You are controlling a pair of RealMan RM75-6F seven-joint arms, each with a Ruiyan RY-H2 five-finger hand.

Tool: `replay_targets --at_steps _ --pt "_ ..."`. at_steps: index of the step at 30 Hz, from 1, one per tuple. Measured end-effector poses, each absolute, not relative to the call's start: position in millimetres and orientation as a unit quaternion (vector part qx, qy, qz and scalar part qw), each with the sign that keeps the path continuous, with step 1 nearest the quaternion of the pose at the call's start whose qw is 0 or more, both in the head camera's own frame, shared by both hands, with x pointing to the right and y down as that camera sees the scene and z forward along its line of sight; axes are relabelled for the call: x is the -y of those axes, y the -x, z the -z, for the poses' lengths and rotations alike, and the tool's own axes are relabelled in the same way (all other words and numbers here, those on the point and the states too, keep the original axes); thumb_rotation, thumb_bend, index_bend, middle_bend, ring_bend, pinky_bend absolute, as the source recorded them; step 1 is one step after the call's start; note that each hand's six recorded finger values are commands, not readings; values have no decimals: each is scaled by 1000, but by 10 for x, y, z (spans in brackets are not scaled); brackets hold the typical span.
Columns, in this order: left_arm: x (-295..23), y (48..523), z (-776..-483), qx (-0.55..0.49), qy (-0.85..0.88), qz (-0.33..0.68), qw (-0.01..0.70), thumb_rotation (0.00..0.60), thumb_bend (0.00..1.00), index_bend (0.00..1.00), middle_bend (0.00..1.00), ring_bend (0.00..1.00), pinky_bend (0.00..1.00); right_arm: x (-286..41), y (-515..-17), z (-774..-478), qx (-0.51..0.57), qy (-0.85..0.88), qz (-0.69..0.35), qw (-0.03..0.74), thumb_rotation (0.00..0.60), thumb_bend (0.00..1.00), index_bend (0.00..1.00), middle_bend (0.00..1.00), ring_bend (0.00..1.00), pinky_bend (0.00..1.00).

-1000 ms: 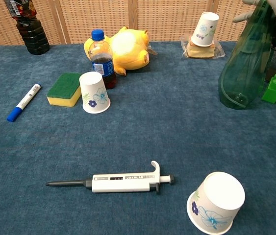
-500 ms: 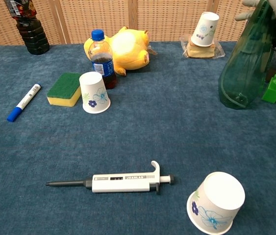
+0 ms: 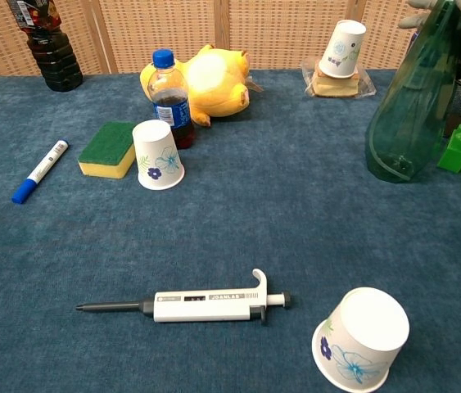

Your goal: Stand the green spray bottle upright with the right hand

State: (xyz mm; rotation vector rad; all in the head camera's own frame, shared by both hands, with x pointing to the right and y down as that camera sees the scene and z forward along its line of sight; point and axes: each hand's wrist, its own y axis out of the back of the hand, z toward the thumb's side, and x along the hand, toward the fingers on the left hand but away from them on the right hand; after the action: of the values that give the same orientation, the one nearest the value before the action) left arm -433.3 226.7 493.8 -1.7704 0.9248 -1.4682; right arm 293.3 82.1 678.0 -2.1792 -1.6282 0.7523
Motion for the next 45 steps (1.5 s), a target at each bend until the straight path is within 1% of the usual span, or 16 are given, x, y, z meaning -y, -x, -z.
replay_targets --at_steps 16,24,31,45 --pt "-2262 4305 -4938 -351 677 557 327 524 240 420 323 274 164 -846 -3088 -6718 576 753 -269 169 0 231 0 139 1 3" --pt "-2255 4286 -4941 -350 679 556 329 519 239 420 323 274 163 -890 -3227 -6746 577 746 -287 169 0 230 0 139 1 0" --pt "-2250 4261 -4939 -349 680 554 330 530 240 420 323 274 163 -931 -3352 -6739 578 740 -297 174 0 230 0 139 1 0" --pt "-2258 4220 -4928 -348 683 551 331 523 240 421 323 274 163 -1082 -3701 -6603 589 725 -309 181 0 224 0 139 1 0"
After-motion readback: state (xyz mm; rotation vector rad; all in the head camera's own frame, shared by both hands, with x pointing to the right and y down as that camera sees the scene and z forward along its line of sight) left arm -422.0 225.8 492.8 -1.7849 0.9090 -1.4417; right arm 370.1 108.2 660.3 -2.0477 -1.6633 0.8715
